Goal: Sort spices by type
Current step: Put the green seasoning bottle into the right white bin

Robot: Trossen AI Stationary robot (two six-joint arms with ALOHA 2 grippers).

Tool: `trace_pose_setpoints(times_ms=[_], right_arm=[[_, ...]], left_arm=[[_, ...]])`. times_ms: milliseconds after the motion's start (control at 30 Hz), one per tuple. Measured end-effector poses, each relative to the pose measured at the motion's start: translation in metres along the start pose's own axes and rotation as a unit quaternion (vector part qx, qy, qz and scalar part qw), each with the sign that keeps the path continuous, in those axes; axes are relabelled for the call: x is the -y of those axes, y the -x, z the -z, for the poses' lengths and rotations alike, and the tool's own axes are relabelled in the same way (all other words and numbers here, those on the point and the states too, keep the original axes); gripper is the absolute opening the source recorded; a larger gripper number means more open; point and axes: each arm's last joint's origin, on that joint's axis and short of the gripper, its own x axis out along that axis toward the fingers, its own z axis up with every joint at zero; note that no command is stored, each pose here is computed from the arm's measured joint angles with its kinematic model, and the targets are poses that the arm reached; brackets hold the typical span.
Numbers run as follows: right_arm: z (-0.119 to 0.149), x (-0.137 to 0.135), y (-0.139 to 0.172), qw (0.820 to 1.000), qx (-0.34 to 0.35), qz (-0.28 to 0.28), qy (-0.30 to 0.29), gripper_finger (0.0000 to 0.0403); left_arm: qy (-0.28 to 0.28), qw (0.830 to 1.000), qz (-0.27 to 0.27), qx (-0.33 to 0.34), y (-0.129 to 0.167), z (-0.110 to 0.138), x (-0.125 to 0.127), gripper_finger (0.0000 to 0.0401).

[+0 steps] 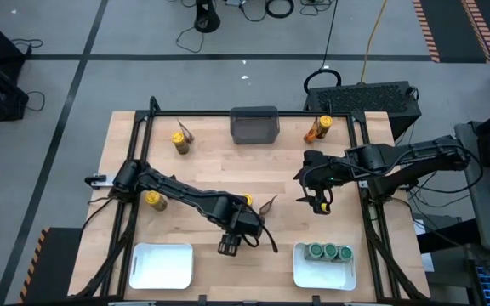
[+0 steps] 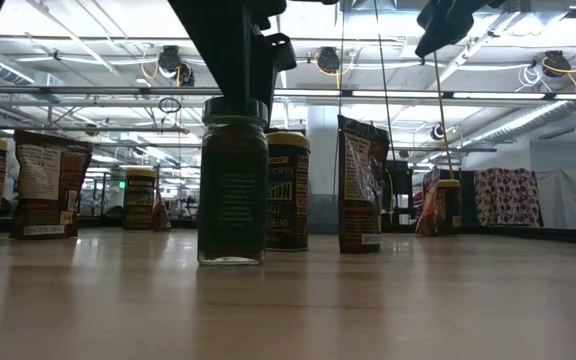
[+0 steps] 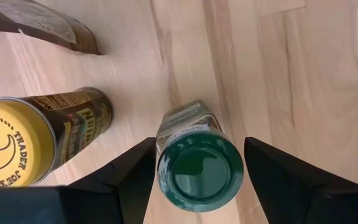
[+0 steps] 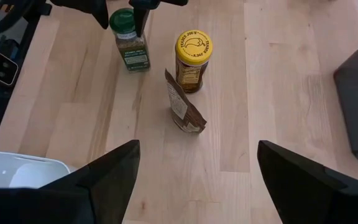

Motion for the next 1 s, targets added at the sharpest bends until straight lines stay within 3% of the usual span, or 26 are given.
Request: trace_pose_setpoints(times_ms=[300, 567, 767, 1000], right_arm=[[-0.001, 0.0, 0.0, 1.0, 0.005, -0.001, 0.0, 0.0309], [-0.004, 0.0, 0.0, 1.0, 0.022, -0.002, -0.002, 0.0309], [-0.013, -0.002, -0.01, 0.999, 0.042, -0.006, -0.005, 0.0309], [-0.027, -0.005, -0.042, 0.998, 0.063, -0.008, 0.022, 0.0309]], left_arm=[[-0.024, 1.0, 0.001, 0.009, 0.012, -0.004, 0.001, 0.0248], [-0.051, 0.996, -0.066, 0.017, 0.043, 0.007, -0.004, 0.0248], [-0.034, 0.988, -0.136, 0.068, 0.095, 0.039, -0.008, 0.0248], [0.029, 0.962, -0.169, 0.213, 0.132, 0.101, -0.008, 0.0248]])
